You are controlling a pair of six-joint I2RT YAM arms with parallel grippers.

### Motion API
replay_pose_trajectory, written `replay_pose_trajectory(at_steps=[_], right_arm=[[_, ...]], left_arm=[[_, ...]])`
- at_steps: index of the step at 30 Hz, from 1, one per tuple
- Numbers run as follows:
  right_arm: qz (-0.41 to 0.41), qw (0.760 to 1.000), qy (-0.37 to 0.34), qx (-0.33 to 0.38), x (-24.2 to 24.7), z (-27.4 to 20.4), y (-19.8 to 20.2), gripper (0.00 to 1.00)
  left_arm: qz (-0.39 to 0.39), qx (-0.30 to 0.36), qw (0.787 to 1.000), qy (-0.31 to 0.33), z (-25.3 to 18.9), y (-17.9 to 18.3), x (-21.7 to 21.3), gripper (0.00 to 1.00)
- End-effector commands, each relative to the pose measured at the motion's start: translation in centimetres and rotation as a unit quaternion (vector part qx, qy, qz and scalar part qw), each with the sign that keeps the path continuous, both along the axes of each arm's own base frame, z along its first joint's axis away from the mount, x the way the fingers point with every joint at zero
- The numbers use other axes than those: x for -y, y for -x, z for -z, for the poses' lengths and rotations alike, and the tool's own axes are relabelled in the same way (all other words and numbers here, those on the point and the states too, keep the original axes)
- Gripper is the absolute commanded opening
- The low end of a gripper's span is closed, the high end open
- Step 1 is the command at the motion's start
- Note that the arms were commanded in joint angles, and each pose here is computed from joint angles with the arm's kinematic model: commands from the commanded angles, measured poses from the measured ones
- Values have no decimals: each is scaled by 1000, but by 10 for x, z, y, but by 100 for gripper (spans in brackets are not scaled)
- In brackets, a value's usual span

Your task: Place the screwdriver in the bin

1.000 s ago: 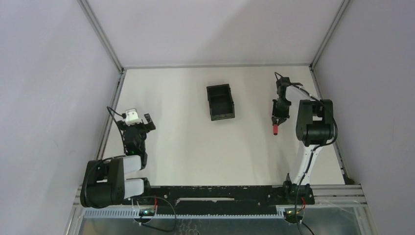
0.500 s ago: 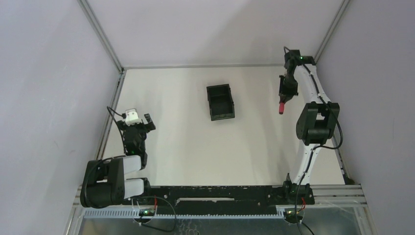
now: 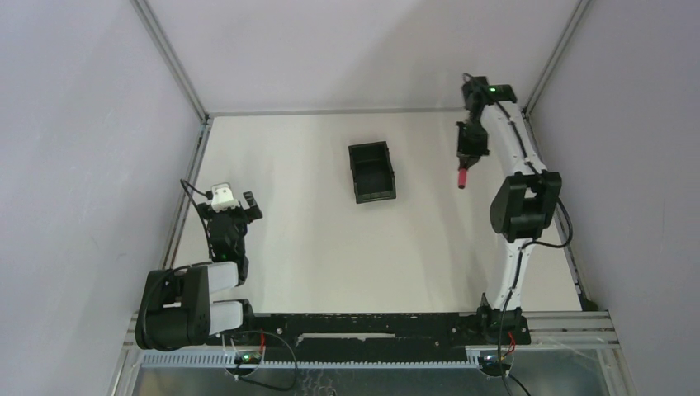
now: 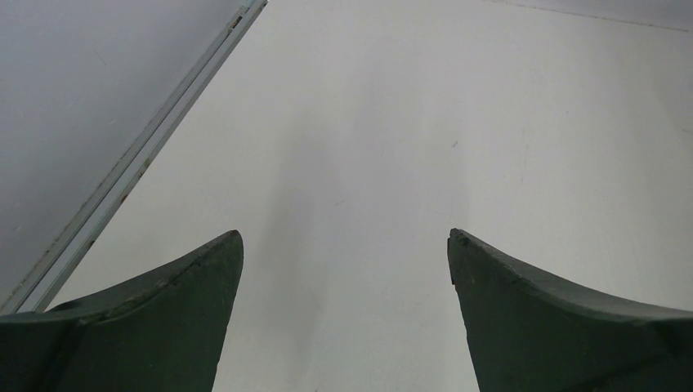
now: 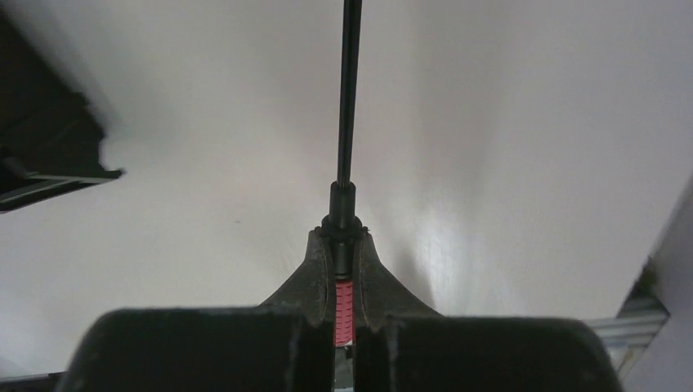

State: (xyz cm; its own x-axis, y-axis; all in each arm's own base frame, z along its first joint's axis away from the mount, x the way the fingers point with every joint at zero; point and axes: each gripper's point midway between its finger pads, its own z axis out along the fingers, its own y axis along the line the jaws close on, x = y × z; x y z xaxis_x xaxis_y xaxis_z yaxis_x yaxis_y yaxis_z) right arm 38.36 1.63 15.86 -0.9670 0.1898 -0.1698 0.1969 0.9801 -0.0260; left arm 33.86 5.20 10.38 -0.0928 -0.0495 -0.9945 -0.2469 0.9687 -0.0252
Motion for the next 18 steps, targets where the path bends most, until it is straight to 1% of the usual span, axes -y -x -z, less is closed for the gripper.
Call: replay_pose_trajectory(at_steps=[1, 5, 8, 9, 13, 18], right_arm=[[-65, 994, -41, 83, -87, -11, -40, 0], [-156, 978, -79, 116, -170, -9, -52, 0], [-221, 960, -91, 149, -215, -12, -60, 0], [-245, 953, -83, 160, -229, -12, -60, 0], [-301, 929, -25, 216, -251, -14, -73, 0], [-347, 907, 9, 238, -264, -2, -86, 0]], left_arm=[[2, 45, 999, -11, -32, -16, 0, 100], [1, 44, 999, -12, -31, -15, 0, 100], [2, 44, 999, -11, -31, -15, 0, 100], [2, 44, 999, -11, -31, -15, 0, 100], [2, 44, 999, -12, -32, -15, 0, 100], [1, 44, 999, -11, -32, -15, -1, 100]])
